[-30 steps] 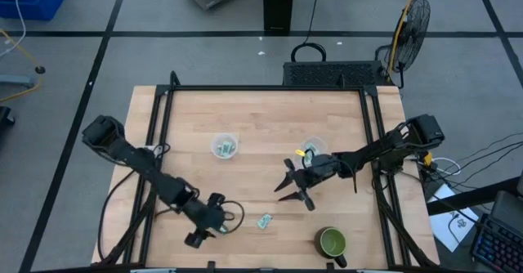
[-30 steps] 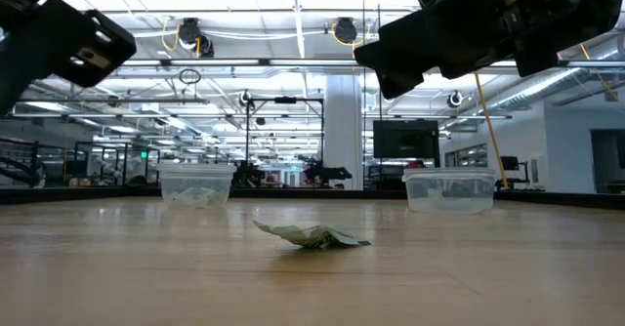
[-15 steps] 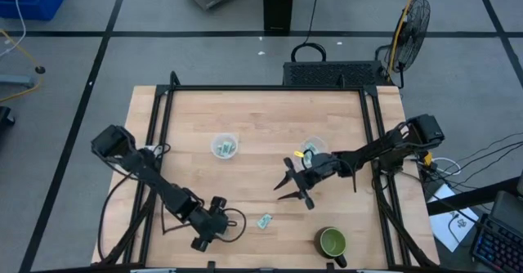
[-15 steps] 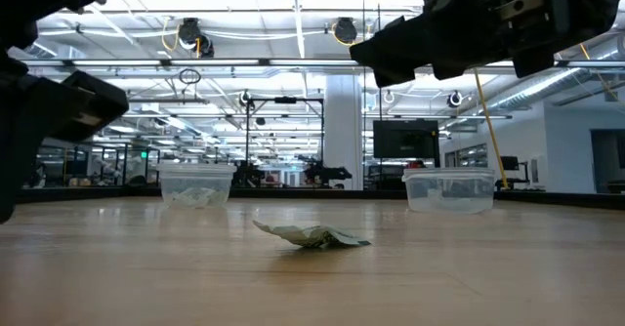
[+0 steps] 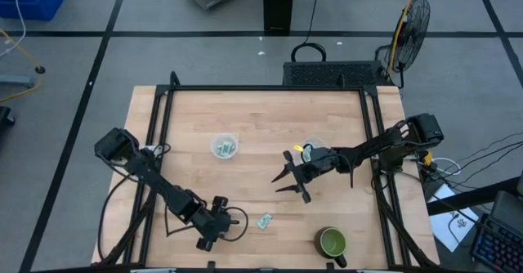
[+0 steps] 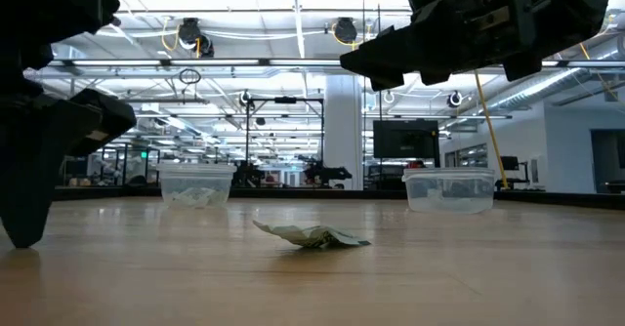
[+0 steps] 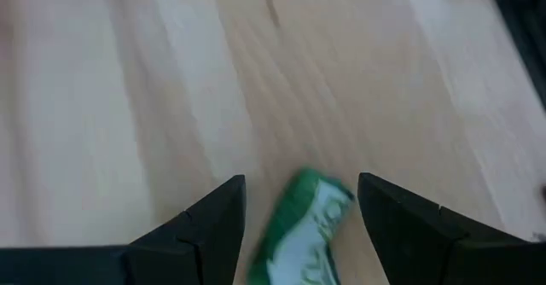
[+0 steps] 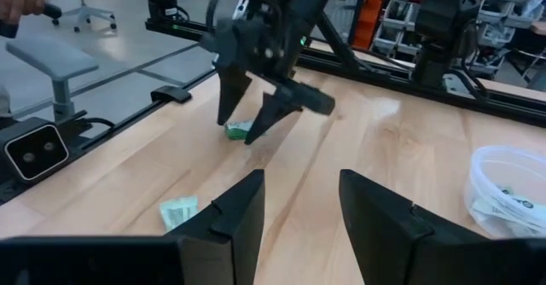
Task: Pick and place Stevia / Truvia into bins
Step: Put the green stevia packet into the left transparent container
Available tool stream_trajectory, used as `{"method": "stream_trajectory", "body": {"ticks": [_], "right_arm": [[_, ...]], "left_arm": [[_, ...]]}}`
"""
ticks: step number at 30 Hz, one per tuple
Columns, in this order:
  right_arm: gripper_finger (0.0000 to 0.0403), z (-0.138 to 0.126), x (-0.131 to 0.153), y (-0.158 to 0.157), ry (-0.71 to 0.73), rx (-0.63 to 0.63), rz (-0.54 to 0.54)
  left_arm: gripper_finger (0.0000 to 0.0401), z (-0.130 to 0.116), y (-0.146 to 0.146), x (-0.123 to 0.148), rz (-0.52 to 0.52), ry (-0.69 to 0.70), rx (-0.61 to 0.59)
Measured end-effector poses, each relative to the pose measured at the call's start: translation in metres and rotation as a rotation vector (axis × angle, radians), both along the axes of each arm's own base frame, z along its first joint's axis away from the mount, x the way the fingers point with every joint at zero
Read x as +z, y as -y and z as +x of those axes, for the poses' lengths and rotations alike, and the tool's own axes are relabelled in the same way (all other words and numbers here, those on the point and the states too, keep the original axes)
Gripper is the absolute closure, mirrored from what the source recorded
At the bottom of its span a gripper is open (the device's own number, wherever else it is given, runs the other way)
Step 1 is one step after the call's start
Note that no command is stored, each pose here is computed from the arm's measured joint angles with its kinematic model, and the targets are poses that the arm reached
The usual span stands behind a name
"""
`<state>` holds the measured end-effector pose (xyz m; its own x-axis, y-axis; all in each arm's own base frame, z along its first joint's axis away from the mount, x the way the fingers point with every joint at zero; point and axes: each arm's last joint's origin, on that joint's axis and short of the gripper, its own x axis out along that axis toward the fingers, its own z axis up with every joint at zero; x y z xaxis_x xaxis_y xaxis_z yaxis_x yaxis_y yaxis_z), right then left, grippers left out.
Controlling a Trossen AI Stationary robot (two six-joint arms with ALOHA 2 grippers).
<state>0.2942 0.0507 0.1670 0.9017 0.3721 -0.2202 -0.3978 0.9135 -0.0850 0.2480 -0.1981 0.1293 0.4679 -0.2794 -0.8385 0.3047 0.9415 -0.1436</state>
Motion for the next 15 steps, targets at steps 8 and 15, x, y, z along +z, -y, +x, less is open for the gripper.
{"method": "stream_trajectory", "body": {"ticks": [8,15], "right_arm": [[0.0257,0.0001,0.0001,0.0000,0.001,0.000,-0.001],[0.0257,0.0001,0.0001,0.0000,0.001,0.001,-0.001]], "left_arm": [[0.0169,0.0024,0.0060,-0.0093,0.013,0.021,-0.052],[0.0212,-0.0012,0.0072,-0.0102,0.032,0.006,-0.055]]}}
